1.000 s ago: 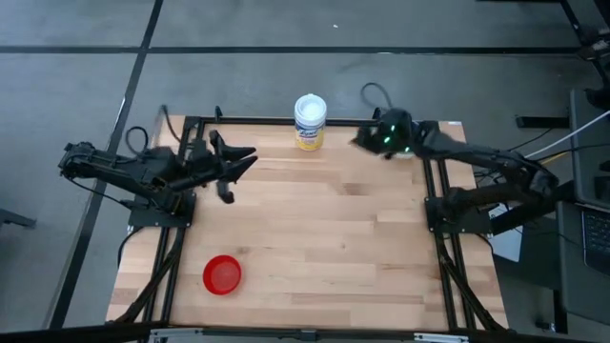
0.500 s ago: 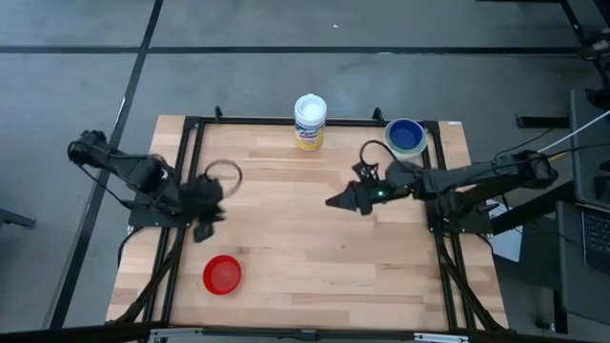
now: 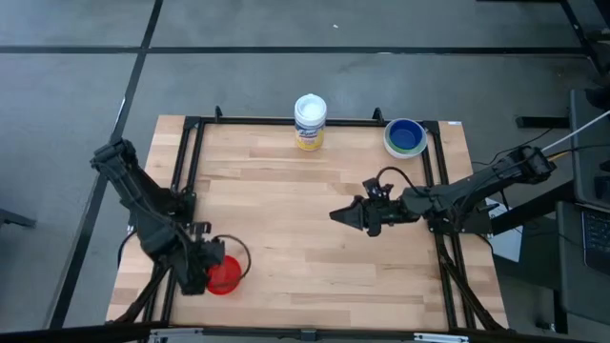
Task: Nest bowls inside each other
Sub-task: Stack the red bowl on the dark blue bowl
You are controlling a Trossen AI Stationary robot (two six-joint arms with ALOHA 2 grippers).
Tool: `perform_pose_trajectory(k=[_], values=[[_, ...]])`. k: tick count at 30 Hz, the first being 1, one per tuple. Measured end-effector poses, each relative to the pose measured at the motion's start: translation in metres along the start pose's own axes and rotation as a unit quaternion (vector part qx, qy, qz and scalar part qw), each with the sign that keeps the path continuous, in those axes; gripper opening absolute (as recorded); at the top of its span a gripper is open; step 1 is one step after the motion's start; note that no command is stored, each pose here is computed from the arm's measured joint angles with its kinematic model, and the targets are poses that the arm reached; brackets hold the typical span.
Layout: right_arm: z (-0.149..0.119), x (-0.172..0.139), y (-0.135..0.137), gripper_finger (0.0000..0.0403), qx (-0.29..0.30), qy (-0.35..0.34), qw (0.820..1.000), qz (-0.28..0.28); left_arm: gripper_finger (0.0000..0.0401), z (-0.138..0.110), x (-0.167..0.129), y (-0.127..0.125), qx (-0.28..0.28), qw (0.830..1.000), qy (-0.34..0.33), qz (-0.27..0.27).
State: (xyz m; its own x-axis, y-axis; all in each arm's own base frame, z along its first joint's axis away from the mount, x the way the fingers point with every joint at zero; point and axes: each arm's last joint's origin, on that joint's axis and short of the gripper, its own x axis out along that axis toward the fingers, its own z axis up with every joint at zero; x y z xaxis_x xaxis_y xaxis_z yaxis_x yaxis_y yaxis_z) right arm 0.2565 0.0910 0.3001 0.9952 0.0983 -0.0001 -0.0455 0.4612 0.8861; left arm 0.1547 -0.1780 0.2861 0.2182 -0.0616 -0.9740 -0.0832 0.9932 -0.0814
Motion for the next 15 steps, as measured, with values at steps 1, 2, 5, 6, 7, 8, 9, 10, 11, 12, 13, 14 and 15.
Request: perform_pose_trajectory(k=[1,2,5,6,7,8,9,10,11,12,13,14,15], values=[[-0.001,-0.001,0.001,0.013,0.001,-0.014,1.0,-0.003,0.0073,-0.003,0.007,-0.003,-0.005,1.0,-0.005,0.002],[-0.002,-0.001,0.003,0.0133,0.003,-0.028,1.0,-0.005,0.0076,-0.007,0.013,-0.006,-0.009,1.0,-0.01,0.003],[-0.003,-0.002,0.004,0.0139,0.0,-0.051,0.999,-0.012,0.0085,-0.017,0.035,-0.006,-0.02,1.0,-0.015,0.02],[-0.003,-0.003,0.005,0.0141,-0.001,-0.055,0.998,-0.012,0.0088,-0.02,0.042,-0.003,-0.027,0.999,-0.012,0.034],[-0.002,-0.003,0.006,0.0141,0.0,-0.06,0.998,-0.012,0.0091,-0.023,0.048,0.001,-0.033,0.998,-0.012,0.049],[-0.002,-0.002,0.007,0.0141,0.001,-0.062,0.998,-0.011,0.0094,-0.025,0.054,0.004,-0.04,0.997,-0.012,0.061],[-0.001,-0.001,0.008,0.014,-0.001,-0.063,0.998,-0.011,0.0096,-0.028,0.059,0.008,-0.044,0.996,-0.011,0.072],[-0.001,0.0,0.01,0.0139,-0.001,-0.064,0.998,-0.01,0.0098,-0.029,0.063,0.011,-0.046,0.996,-0.011,0.08],[-0.001,0.002,0.011,0.0136,-0.002,-0.064,0.998,-0.01,0.0099,-0.031,0.067,0.013,-0.047,0.996,-0.012,0.08],[-0.001,0.003,0.013,0.0134,-0.003,-0.066,0.998,-0.009,0.01,-0.032,0.071,0.014,-0.047,0.996,-0.015,0.075],[0.0,0.005,0.015,0.0131,-0.004,-0.067,0.998,-0.007,0.01,-0.033,0.074,0.014,-0.047,0.997,-0.018,0.065],[0.0,0.008,0.018,0.0128,-0.003,-0.068,0.998,-0.004,0.01,-0.033,0.076,0.014,-0.047,0.997,-0.02,0.058],[0.001,0.01,0.02,0.0126,-0.007,-0.068,0.998,-0.003,0.01,-0.033,0.078,0.013,-0.048,0.997,-0.021,0.052]])
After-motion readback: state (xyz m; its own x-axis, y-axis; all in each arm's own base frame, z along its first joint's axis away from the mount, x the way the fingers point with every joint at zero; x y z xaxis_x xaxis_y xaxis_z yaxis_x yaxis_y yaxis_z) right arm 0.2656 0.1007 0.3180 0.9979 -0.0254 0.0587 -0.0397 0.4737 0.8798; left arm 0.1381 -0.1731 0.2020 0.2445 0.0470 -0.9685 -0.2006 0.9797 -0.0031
